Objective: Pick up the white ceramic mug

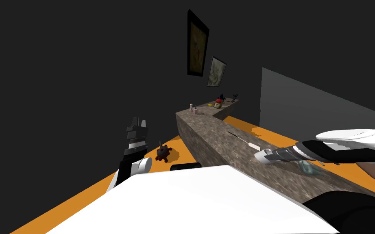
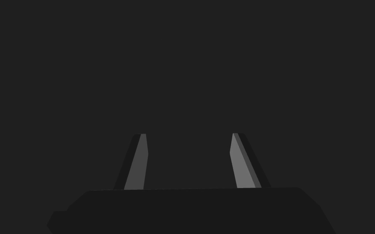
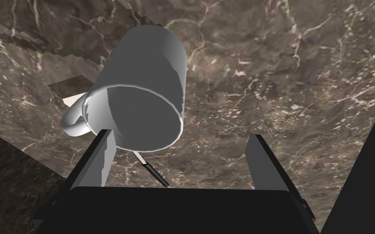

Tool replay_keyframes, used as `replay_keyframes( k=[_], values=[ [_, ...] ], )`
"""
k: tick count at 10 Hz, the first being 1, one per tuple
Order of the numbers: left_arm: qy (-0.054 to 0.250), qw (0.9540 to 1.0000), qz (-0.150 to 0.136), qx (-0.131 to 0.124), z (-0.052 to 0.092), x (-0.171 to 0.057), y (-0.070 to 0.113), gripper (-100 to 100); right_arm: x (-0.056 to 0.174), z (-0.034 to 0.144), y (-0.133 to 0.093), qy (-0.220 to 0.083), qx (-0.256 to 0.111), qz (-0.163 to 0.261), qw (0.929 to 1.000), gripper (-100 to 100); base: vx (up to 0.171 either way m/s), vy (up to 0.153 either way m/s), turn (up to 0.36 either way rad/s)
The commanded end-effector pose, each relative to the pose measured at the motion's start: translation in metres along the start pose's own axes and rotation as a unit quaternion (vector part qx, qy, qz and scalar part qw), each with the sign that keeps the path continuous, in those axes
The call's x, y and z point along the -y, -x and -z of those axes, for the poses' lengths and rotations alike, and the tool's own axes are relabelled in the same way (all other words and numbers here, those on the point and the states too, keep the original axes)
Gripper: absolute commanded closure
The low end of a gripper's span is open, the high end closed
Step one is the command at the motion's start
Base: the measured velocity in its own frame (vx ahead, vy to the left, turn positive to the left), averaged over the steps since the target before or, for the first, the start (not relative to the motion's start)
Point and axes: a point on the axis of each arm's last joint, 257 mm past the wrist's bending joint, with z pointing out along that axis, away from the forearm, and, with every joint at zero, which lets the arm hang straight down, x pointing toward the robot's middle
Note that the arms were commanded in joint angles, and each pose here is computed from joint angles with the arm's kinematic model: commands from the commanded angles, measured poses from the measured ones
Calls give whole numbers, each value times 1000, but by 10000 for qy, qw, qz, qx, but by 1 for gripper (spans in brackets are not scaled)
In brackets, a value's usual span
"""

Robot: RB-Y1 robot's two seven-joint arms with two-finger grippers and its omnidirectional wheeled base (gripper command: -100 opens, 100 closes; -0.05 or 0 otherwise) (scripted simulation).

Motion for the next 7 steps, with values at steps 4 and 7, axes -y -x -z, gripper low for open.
replay_keyframes(
  k=[4, 7],
  values=[
    [0, 10000, 0, 0, 0, 0, 0, 0, 0, -17, -25, -31, 14, -134, 9999, -100, 6, -5, 71],
    [0, 10000, 0, 0, 0, 0, 0, 0, 0, -15, -20, -27, 12, -108, 9999, 100, 1, -1, 5]
  ],
)
